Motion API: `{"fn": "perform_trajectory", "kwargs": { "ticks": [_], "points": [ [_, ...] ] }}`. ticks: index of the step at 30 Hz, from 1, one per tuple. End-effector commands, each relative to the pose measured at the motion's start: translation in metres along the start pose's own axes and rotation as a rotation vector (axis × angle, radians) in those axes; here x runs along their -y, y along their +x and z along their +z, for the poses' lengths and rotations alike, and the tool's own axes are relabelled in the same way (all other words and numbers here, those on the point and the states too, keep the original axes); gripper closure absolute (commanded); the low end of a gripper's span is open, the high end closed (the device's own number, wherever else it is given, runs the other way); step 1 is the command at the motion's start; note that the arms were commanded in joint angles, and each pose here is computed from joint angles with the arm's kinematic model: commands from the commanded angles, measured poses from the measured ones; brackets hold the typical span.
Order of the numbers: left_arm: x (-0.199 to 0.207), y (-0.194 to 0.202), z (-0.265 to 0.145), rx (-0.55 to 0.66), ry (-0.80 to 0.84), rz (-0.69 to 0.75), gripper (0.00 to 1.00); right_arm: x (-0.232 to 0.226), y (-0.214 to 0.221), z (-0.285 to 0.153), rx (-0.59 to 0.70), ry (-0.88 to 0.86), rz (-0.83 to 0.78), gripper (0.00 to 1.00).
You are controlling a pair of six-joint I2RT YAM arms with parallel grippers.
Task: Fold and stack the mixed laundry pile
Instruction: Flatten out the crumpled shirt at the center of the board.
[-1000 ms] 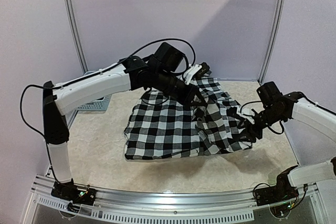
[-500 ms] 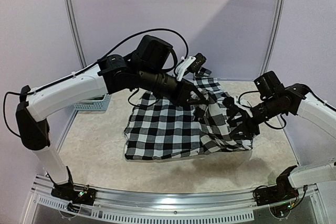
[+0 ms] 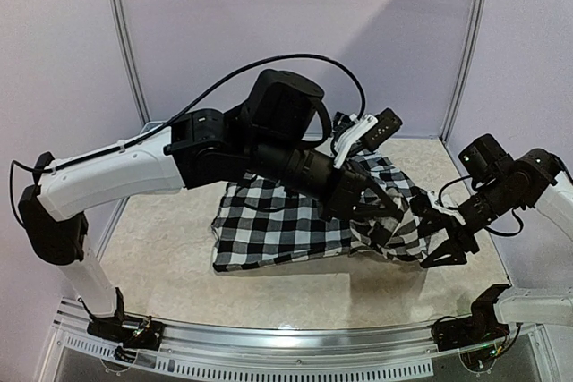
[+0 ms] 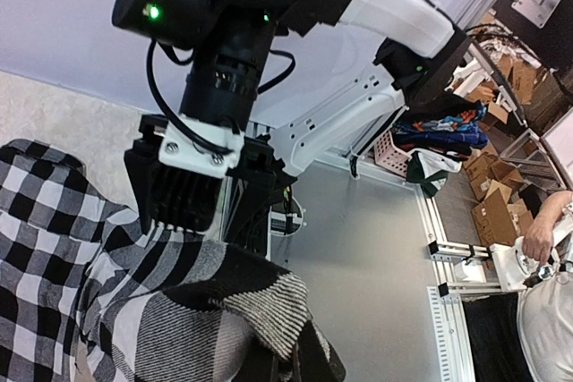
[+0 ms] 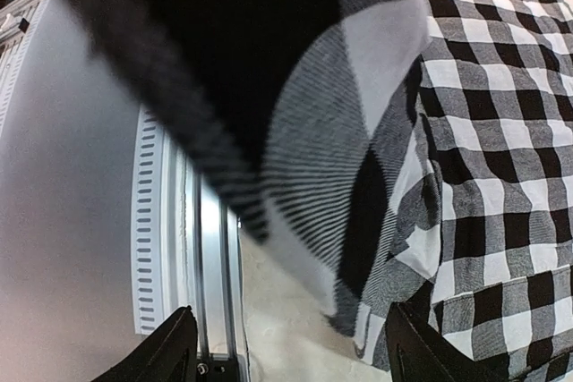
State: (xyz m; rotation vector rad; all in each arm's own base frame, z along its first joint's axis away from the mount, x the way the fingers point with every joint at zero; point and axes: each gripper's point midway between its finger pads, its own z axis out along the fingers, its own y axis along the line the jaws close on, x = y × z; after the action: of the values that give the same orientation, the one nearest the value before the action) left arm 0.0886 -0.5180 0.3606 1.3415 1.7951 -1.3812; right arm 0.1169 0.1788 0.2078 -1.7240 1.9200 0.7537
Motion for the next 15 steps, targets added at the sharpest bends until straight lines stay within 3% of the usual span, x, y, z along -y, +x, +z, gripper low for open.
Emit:
{"fn": "perform_trajectory", "kwargs": {
  "ticks": [1,8,15],
  "points": [
    [0.013,-0.025,-0.005,0.069,0.016,0.046,1.00,-0.014,0.001,-0.007,0.004,-0.031,-0.064,0.27],
    [0.013,-0.004,-0.005,0.010,0.015,0.015,1.00,-0.006,0.012,-0.001,-0.037,0.009,-0.066,0.27],
    [0.011,0.049,-0.004,-0.149,0.030,-0.073,1.00,0.011,0.045,0.018,-0.137,0.066,-0.058,0.28]
  ]
}}
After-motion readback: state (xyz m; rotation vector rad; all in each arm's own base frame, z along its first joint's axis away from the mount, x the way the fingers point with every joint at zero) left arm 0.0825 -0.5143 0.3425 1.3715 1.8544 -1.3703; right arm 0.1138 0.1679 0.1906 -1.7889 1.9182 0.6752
